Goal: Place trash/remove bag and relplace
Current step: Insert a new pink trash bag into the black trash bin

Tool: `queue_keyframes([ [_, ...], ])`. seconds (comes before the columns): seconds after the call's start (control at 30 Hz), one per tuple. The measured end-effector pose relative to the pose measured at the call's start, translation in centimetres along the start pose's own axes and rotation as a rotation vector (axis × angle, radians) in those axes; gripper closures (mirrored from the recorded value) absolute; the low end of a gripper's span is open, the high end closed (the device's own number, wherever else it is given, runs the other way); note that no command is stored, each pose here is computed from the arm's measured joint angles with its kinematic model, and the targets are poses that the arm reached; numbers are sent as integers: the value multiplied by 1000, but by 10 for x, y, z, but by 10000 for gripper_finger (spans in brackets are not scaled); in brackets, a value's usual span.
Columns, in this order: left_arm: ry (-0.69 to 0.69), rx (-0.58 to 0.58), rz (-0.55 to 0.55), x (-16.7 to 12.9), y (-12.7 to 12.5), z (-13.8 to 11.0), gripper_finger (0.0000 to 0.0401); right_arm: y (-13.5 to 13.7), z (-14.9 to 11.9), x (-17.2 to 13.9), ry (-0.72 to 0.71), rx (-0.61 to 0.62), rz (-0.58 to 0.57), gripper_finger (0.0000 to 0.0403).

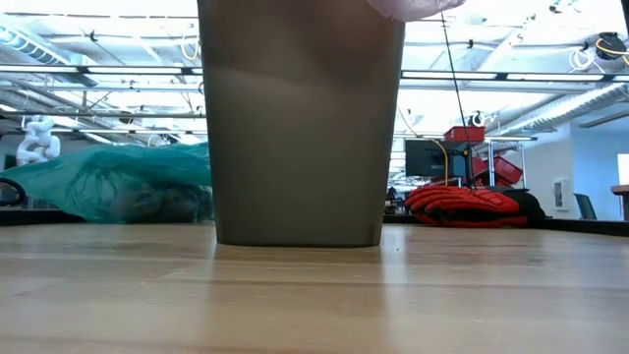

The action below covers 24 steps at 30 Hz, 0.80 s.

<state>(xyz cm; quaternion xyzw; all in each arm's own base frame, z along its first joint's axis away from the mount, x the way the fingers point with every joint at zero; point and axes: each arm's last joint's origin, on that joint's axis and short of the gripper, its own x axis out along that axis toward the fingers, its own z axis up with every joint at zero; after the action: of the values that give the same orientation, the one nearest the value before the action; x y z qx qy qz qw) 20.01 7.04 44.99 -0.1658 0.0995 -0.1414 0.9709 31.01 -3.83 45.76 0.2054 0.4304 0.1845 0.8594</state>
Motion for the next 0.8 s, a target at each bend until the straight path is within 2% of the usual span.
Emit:
queue_keyframes([
  [0.1, 92, -13, 8, 9, -2, -14, 395, 0, 0, 0, 1, -12, 0, 403],
  [0.23, 304, -93, 55, 23, 7, -47, 399, 0, 0, 0, 0, -18, 0, 403],
  [0.33, 363, -108, 60, 31, 12, -65, 399, -1, 0, -1, -2, -16, -3, 403],
  [0.5, 364, -102, 92, 43, 28, -89, 400, -4, 0, -3, -7, -7, -17, 403],
  [0.8, 285, -75, 92, 55, 41, -101, 401, -10, -2, -6, 5, 50, -67, 403],
])
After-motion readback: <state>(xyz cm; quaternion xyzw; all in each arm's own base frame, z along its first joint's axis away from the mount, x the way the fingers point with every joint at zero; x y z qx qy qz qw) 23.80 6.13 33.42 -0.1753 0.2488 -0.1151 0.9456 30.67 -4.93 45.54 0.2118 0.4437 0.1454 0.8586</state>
